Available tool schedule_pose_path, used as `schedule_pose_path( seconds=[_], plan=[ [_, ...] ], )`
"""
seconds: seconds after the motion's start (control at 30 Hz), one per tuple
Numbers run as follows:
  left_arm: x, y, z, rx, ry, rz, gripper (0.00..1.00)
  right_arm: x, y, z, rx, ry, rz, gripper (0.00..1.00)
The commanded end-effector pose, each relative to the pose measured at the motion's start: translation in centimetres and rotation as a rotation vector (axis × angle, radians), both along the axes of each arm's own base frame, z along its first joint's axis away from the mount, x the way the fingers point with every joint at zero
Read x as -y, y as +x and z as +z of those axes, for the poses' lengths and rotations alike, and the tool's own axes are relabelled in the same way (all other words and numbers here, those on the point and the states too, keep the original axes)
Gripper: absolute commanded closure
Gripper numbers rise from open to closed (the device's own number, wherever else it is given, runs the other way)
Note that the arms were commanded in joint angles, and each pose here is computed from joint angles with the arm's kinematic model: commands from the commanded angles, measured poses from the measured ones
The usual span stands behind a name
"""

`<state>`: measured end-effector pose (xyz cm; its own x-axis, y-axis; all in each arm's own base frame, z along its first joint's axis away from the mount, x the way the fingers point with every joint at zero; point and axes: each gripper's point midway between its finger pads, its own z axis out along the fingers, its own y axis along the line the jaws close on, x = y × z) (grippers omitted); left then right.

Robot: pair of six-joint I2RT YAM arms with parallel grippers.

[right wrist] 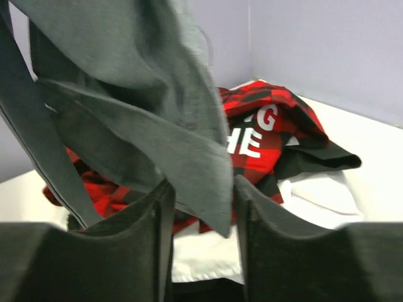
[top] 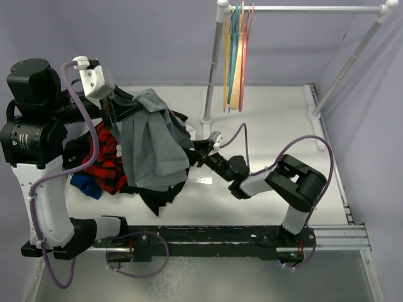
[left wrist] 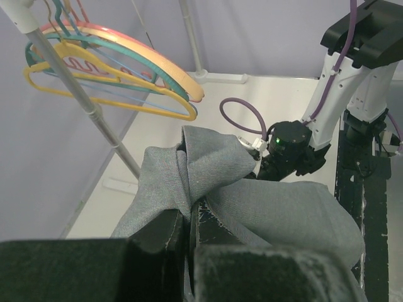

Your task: Place the shirt on the hanger

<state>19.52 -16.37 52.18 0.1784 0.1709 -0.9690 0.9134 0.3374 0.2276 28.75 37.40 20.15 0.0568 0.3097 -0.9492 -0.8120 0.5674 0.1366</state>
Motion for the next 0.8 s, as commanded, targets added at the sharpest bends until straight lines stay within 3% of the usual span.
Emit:
schedule_pose_path(
  seconds=[0.0,0.1,0.3,0.47,0.63,0.77],
  plan=[
    [0.3,-0.3,1.1,0.073,-0.008,-0.03,1.0,0.4,-1.6,8.9,0.222,0.246,0.039,0.65],
    [0.2,-0.1,0.7,0.066,-0.001,-0.027,1.0,1.1,-1.7,9.6,0.25,0.245,0.015,0.99],
    [0.2,0.7,-1.7,0.04,0.03,-0.037,1.0,4.9,-3.7,12.4,0.243,0.268,-0.025,1.0],
    [-0.4,2.7,-5.4,0.028,0.112,-0.011,1.0,8.4,-5.5,13.0,0.193,0.111,-0.08,1.0],
    [-1.6,6.6,-10.4,-0.013,0.206,0.073,1.0,10.1,-8.7,15.3,0.168,-0.038,0.002,1.0],
    [-2.2,8.4,-14.0,-0.053,0.255,0.099,0.98,10.2,-8.7,14.3,0.033,-0.23,0.018,1.0]
  ],
)
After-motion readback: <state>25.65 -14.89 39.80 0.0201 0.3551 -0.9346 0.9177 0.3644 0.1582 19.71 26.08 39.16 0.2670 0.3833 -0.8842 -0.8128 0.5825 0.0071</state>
